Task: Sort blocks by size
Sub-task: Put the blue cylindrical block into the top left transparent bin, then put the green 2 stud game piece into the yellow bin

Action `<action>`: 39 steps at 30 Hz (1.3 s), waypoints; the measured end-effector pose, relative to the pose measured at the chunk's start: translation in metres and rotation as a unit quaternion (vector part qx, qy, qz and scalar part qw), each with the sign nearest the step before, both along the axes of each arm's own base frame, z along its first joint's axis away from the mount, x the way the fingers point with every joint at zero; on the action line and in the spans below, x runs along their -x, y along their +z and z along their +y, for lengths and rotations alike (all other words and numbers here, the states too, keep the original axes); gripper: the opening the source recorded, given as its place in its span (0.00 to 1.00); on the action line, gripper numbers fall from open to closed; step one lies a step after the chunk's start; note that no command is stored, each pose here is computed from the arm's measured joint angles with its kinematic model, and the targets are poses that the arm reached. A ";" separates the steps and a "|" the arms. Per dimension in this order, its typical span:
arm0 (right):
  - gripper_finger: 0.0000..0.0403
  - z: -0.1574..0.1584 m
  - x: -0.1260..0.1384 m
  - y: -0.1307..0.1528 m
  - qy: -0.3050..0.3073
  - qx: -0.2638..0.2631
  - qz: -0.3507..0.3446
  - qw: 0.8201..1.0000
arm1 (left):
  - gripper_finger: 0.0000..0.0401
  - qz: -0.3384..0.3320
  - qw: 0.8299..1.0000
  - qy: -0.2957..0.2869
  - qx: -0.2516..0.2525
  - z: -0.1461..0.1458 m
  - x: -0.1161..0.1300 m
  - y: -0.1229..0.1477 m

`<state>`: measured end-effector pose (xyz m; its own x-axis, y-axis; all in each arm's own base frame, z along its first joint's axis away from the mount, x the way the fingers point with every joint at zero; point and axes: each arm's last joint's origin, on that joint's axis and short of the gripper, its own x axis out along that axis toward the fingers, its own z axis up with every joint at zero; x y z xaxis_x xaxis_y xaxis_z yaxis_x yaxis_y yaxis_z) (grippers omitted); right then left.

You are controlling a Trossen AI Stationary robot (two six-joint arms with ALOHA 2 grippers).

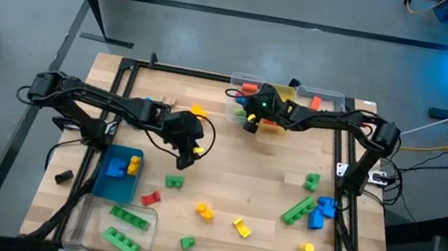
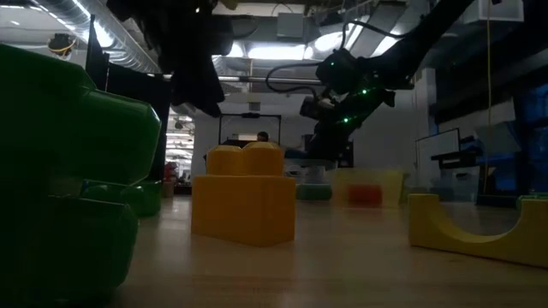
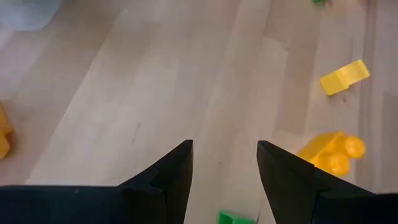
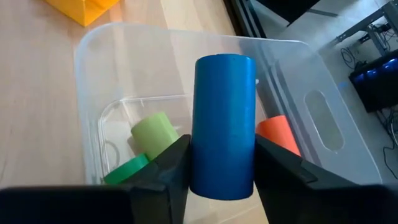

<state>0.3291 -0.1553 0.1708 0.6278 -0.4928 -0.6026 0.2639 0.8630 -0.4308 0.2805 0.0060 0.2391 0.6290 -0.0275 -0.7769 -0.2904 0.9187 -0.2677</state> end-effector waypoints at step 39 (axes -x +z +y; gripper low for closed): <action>0.59 0.151 0.027 0.089 0.144 -0.028 -0.030 0.989 | 0.42 0.101 0.984 -0.130 -0.070 -0.073 0.020 -0.017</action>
<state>0.3018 -0.0041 0.2594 0.7731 -0.2551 -0.5807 0.0274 0.9281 -0.3712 0.2602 -0.0666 0.2224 0.4472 -0.0506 -0.8930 -0.0760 0.9926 -0.0943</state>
